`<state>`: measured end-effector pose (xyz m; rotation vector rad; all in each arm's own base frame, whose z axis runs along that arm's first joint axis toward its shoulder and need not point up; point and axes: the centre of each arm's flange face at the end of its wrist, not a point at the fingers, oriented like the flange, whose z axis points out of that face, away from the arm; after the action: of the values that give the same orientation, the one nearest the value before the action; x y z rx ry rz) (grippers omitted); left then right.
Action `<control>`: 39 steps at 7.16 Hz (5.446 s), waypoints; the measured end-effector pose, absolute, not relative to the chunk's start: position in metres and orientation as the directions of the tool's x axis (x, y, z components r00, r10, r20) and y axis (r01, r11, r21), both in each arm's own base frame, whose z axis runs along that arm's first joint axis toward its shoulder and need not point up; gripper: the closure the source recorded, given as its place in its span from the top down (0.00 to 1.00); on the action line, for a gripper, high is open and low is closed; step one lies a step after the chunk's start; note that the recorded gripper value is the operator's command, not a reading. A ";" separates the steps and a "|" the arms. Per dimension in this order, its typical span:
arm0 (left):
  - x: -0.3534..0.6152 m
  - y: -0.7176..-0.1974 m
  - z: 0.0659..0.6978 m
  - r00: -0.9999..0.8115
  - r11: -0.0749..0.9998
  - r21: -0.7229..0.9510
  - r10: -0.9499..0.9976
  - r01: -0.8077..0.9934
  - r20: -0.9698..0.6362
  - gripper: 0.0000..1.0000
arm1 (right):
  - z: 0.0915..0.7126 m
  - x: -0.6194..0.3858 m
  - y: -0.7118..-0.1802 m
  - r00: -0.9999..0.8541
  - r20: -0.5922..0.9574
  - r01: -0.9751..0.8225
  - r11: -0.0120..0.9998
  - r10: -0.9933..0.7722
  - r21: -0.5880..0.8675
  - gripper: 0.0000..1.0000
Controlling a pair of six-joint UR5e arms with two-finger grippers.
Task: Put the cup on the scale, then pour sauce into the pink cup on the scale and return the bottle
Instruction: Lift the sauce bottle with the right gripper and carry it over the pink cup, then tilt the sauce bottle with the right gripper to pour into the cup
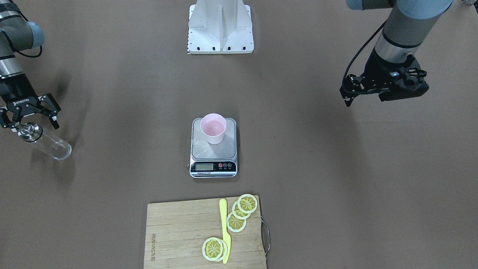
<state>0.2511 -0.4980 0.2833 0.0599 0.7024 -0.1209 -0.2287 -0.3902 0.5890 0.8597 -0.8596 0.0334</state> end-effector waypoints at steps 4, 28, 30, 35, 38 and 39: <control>0.253 -0.500 0.284 0.758 0.991 0.011 -0.093 0.131 -0.646 0.99 | 0.576 -0.241 -0.402 0.672 0.676 -0.382 0.640 -0.302 0.667 1.00; 0.222 -0.527 0.338 0.824 0.992 0.128 0.068 0.005 -0.562 0.99 | 0.267 -0.473 -0.410 0.830 -0.394 0.543 0.414 -0.395 0.730 0.00; 0.217 -0.526 0.348 0.829 0.992 0.124 0.073 -0.005 -0.554 0.99 | 0.273 -0.498 -0.407 0.807 -0.461 0.585 0.392 -0.369 0.710 0.00; 0.208 -0.527 0.368 0.841 0.995 0.099 0.059 -0.007 -0.537 0.99 | 0.262 -0.535 -0.403 0.677 -0.667 0.736 0.294 -0.311 0.610 0.00; 0.201 -0.531 0.381 0.848 0.995 0.095 0.071 -0.024 -0.525 0.99 | 0.244 -0.543 -0.408 0.553 -0.781 0.832 0.252 -0.292 0.495 0.00; 0.200 -0.533 0.384 0.850 0.995 0.094 0.075 -0.031 -0.521 0.99 | 0.247 -0.544 -0.410 0.518 -0.808 0.852 0.248 -0.280 0.460 0.00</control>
<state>0.2000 -0.5330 0.3844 0.0830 0.5520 0.0560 -0.5442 -0.4099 0.2472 1.0461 0.6632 -0.8535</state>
